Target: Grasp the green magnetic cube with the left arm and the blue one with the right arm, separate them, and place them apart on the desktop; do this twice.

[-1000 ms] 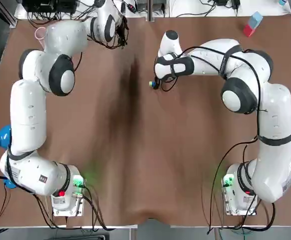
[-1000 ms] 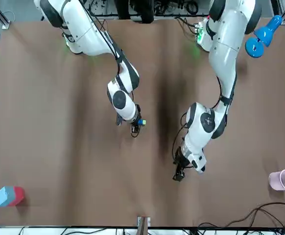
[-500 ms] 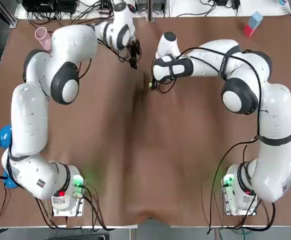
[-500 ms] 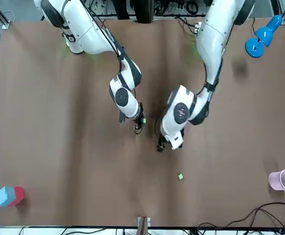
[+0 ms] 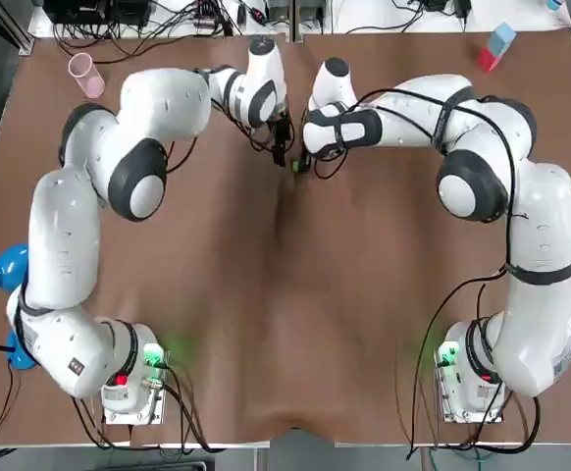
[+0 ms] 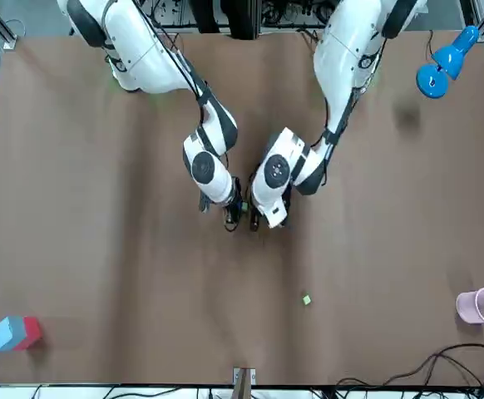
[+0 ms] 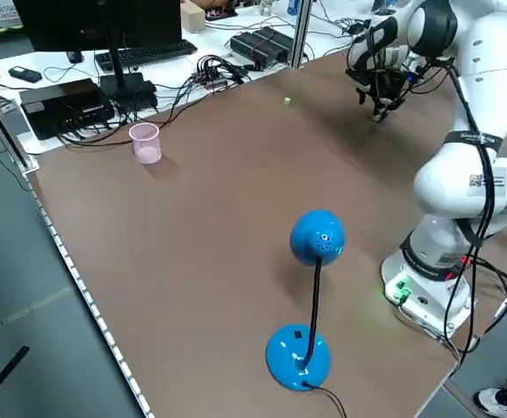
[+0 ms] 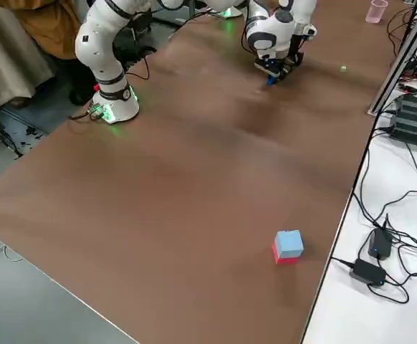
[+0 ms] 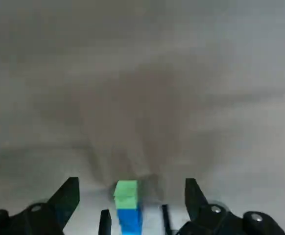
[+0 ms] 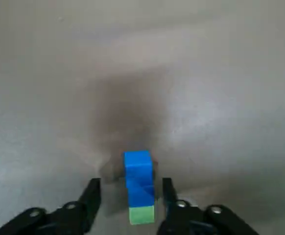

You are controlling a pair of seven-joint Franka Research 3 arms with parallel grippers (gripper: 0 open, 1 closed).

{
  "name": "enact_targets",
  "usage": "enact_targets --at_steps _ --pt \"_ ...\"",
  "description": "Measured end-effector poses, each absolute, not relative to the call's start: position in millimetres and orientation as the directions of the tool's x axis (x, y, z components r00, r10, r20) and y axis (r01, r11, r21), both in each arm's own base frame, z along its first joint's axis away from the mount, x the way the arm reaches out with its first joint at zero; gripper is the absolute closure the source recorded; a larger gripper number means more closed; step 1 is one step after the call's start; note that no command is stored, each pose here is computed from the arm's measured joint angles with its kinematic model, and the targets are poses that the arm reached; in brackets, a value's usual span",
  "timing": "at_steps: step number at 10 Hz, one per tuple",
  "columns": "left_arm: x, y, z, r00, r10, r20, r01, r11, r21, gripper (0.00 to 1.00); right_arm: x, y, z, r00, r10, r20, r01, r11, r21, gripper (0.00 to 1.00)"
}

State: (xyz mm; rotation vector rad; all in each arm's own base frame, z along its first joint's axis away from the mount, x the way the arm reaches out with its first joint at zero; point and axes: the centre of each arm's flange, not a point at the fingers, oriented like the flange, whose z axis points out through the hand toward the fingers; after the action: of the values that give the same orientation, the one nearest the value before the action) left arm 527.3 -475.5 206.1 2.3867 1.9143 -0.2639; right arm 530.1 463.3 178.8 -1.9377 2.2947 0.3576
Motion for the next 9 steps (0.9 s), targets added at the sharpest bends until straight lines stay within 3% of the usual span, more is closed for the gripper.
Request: enact_targets --at_steps 1,3,4,5,6,8,9 --pt "518.9 -481.9 201.0 0.216 0.96 -0.177 0.972 -0.228 -0.052 0.04 530.5 462.9 178.8 -0.176 -0.955 -0.239 -0.982 0.155 0.104 0.29" --pt "508.4 -491.9 187.6 0.212 0.96 -0.18 0.974 -0.224 -0.044 0.06 530.8 462.3 178.7 -0.177 -0.955 -0.239 -0.982 0.156 0.105 0.51" --pt "503.9 -495.7 178.7 0.208 0.962 -0.18 0.975 -0.219 -0.044 0.07 530.9 462.2 178.6 -0.177 -0.955 -0.238 -0.982 0.156 0.105 0.54" --pt "501.7 -496.9 173.0 0.207 0.962 -0.179 0.975 -0.218 -0.045 0.08 531.5 461.4 178.7 -0.178 -0.955 -0.238 -0.982 0.157 0.105 0.72" --pt "501.8 -496.2 170.5 0.205 0.962 -0.178 0.975 -0.217 -0.048 0.17 532.9 459.9 178.9 -0.178 -0.955 -0.237 -0.982 0.157 0.103 0.76" --pt "502.7 -495.7 170.9 0.204 0.963 -0.178 0.975 -0.215 -0.045 0.26 534.9 457.2 179.1 -0.18 -0.955 -0.234 -0.982 0.159 0.103 0.77" --pt "505.4 -495.7 173.5 0.203 0.962 -0.183 0.977 -0.212 -0.034 0.44 535.3 456.6 179.1 -0.18 -0.956 -0.233 -0.982 0.159 0.103 0.77"
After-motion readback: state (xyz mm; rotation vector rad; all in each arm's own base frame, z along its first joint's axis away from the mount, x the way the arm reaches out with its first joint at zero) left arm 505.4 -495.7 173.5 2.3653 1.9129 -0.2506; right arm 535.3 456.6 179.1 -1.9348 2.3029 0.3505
